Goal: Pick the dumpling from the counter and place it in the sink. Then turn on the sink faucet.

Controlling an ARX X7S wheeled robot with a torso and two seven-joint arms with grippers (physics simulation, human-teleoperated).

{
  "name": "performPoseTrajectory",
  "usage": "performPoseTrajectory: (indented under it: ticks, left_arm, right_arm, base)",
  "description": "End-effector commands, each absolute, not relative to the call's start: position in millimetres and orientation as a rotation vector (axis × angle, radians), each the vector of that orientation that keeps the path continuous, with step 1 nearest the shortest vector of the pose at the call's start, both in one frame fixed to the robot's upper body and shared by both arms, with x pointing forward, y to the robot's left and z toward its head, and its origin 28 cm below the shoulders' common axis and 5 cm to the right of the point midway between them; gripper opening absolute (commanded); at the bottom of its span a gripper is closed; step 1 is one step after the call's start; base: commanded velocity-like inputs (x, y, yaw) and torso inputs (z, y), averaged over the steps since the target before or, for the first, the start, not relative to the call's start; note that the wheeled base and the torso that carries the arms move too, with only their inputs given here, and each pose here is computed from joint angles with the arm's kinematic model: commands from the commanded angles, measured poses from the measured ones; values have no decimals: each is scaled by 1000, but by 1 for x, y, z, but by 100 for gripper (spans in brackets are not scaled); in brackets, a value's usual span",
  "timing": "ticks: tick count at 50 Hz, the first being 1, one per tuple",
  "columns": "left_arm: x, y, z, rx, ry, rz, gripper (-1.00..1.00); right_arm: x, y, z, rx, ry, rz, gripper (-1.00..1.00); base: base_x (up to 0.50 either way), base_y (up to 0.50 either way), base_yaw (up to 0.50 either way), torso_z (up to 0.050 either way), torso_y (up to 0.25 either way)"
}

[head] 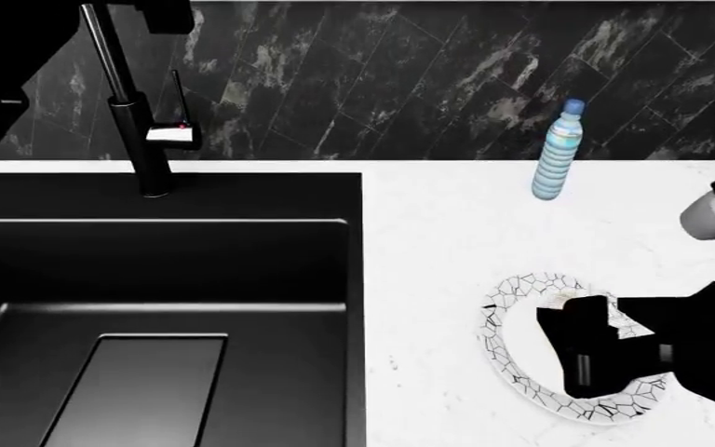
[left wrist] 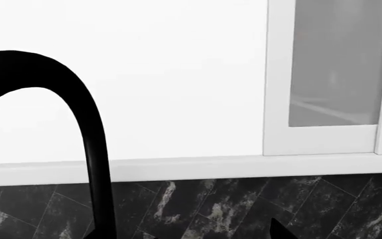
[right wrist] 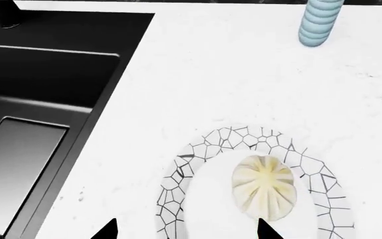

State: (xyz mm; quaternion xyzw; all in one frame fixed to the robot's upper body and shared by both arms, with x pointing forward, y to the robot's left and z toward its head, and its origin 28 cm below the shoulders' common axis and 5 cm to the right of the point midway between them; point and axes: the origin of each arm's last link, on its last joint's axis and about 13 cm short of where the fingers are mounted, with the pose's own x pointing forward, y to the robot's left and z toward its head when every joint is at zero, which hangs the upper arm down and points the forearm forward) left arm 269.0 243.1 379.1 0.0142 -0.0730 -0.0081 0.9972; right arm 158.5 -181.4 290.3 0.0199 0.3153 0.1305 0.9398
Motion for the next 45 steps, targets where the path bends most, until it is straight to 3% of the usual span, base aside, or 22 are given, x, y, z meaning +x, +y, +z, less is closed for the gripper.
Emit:
performPoseTrajectory:
  ticks: [1, 19, 45]
  left_arm:
    - [270, 243, 378, 25, -150, -11, 100]
    - [271, 244, 374, 20, -141, -18, 100]
    - [274, 244, 370, 13, -126, -31, 100]
  right_arm:
    - [162, -183, 282, 15, 669, 264, 100]
    - [167, -193, 289, -55, 625, 124, 100]
    - [200, -198, 267, -53, 664, 109, 100]
  base:
    - [0, 0, 0, 0, 0]
    - [0, 0, 0, 0, 0]
    - [0, 0, 0, 0, 0]
